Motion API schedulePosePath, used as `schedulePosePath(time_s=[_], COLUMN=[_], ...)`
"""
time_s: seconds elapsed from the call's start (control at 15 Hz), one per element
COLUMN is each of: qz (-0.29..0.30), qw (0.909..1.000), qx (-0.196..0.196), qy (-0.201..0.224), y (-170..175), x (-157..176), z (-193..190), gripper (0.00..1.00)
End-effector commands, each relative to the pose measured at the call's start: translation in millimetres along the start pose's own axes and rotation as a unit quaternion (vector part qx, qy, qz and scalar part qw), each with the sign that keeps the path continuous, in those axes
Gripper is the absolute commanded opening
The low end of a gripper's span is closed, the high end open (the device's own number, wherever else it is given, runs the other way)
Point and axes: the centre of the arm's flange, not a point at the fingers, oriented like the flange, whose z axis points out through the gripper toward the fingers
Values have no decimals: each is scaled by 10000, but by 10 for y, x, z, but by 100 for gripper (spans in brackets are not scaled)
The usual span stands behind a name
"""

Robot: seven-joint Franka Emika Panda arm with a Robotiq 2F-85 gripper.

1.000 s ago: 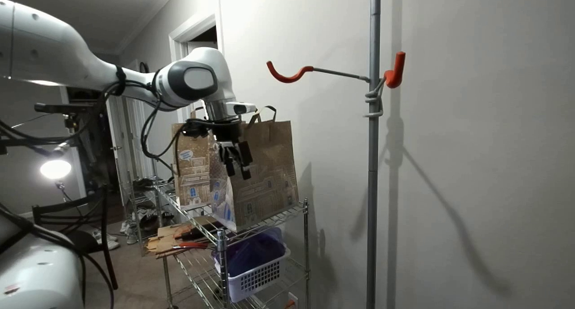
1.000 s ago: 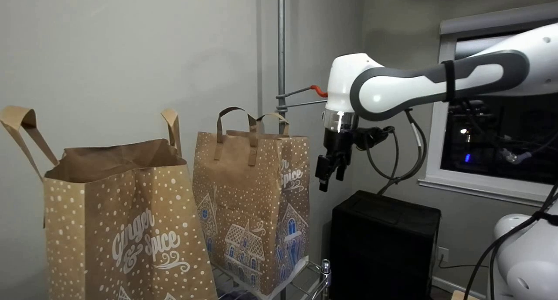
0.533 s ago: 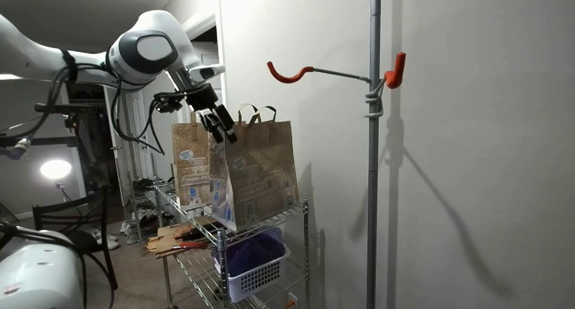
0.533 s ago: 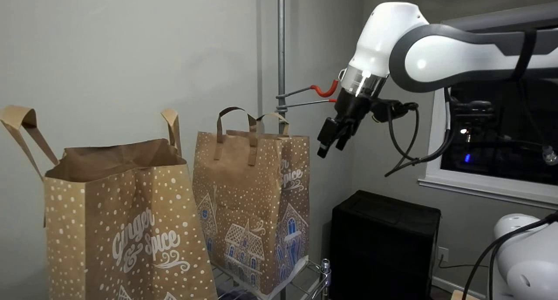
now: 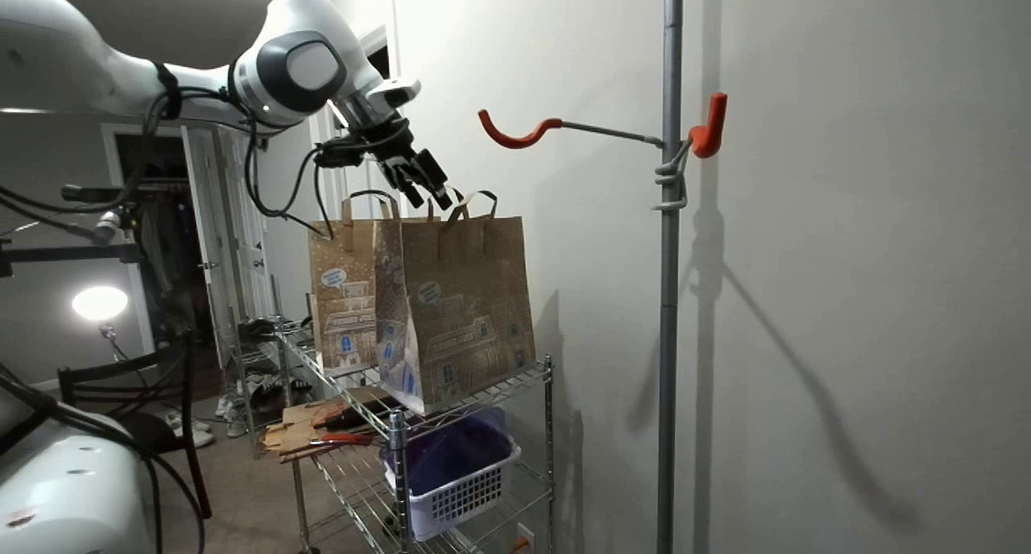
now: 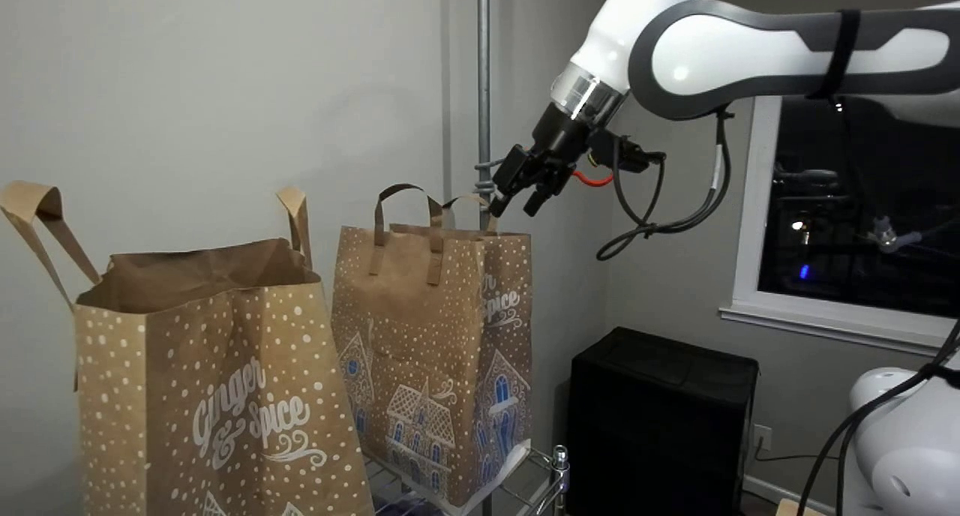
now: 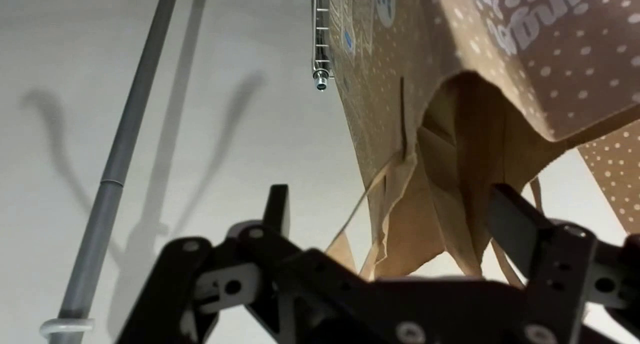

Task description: Hang the paper bags on the rack

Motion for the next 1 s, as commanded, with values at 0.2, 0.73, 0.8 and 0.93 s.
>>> schedulePosePath(time_s=[0.2, 0.73, 0.8, 0.93], qz=[-179, -212, -199, -154], qw=[9997, 9990, 9988, 9977], qx=[116, 394, 437, 636], qy=[-108, -42, -58, -184], y=[-407, -461, -429, -378], x=[546, 647, 668, 707], z=[520, 222, 166, 122], gripper=[100, 100, 100, 100])
